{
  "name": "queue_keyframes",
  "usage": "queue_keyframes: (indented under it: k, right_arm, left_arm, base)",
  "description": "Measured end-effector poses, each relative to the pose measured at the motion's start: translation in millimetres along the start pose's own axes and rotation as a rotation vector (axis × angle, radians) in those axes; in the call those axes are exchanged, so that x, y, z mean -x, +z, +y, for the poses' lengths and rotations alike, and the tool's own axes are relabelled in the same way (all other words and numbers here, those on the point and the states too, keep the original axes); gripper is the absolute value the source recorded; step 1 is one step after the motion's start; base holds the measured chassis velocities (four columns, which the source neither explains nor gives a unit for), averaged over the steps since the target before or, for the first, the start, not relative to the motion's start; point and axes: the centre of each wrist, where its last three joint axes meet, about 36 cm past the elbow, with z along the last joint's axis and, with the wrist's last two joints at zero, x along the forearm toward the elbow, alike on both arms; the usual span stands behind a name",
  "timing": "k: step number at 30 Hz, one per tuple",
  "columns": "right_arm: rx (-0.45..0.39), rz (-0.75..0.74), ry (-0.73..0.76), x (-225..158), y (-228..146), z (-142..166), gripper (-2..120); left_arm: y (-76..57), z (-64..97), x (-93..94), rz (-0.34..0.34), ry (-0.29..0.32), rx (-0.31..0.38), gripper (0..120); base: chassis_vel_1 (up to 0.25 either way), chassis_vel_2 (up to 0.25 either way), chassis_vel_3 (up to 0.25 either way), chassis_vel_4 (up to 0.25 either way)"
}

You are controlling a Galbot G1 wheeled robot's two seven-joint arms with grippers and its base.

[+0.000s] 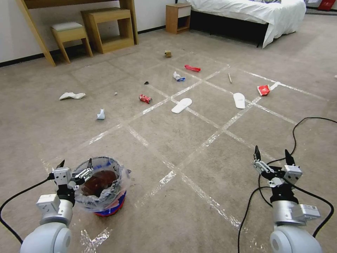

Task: Pick up the trash bin and place the garbage on the floor into it.

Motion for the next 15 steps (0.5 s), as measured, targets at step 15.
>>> queue_keyframes:
  k: [15]
  right_arm:
    - [-0.004, -0.008, 0.019, -4.7, 1.5, -3.5, 100]
  left_arm:
    - [-47.2, 26.1, 8.3, 0.400, -0.004, -0.158, 100]
  base:
    - [0.000, 0.000, 0.000, 0.000]
